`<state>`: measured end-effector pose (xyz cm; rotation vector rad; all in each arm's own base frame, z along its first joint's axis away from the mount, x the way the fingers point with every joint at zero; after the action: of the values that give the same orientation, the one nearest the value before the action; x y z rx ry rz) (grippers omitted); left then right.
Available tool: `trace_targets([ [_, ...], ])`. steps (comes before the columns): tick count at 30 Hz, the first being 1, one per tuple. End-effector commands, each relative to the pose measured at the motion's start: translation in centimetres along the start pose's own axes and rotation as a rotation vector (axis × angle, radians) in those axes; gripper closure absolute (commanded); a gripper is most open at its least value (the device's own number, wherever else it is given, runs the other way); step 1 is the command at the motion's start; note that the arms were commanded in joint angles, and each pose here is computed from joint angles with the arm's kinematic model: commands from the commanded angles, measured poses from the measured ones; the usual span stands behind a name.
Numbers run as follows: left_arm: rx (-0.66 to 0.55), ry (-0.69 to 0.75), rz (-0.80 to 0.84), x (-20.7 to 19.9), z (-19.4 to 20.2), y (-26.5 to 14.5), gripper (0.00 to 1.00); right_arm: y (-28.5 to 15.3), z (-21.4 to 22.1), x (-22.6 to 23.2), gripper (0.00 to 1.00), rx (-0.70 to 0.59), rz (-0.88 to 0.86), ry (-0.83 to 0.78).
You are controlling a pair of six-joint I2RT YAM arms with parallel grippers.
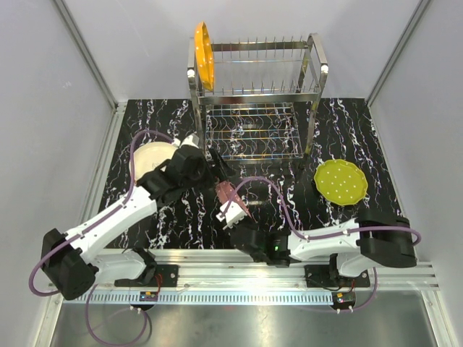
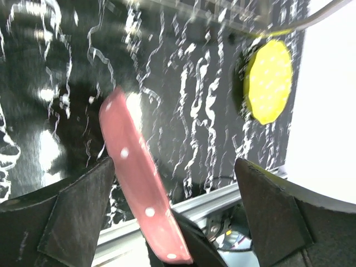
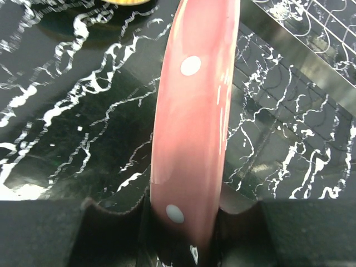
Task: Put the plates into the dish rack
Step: Insert the plate into the dish rack
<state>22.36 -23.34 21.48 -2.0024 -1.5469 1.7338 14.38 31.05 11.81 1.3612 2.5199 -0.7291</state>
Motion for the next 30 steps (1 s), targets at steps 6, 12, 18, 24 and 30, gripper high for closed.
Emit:
trace_targets([
  [6, -0.179, 0.086, -0.007, -1.6, -4.8, -3.2, 0.02, -2.1, -5.0, -2.3, 0.99, -0.132, 0.012, 0.232],
  [12, -0.279, 0.188, -0.018, -0.4, -6.2, -7.3, 0.01, -4.8, -8.3, -5.3, 0.99, -0.201, -0.008, 0.298],
  [18, -0.456, 0.361, -0.003, 0.5, -8.0, -13.1, 0.01, -7.6, -15.0, -8.8, 0.98, -0.310, -0.018, 0.259],
  [24, -0.658, 0.507, -0.166, 1.3, -11.6, -19.0, 0.01, -9.7, -23.9, -13.7, 0.96, -0.452, 0.068, 0.309],
  [30, -0.725, 0.573, -0.289, 4.0, -12.0, -18.7, 0.01, -8.8, -31.3, -19.3, 0.99, -0.545, 0.123, 0.410],
])
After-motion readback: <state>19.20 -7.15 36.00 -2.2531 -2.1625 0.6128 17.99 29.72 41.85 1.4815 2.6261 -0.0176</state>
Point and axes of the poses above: each gripper's point midway between its finger pads, its own y axis out along the fingers, its own x axis along the line the jaws close on, z = x × y, the point moved 4 cm from there along -y, back along the fingers, and after that the axes turned 6 degrees about -y, right-handed, at the moved point
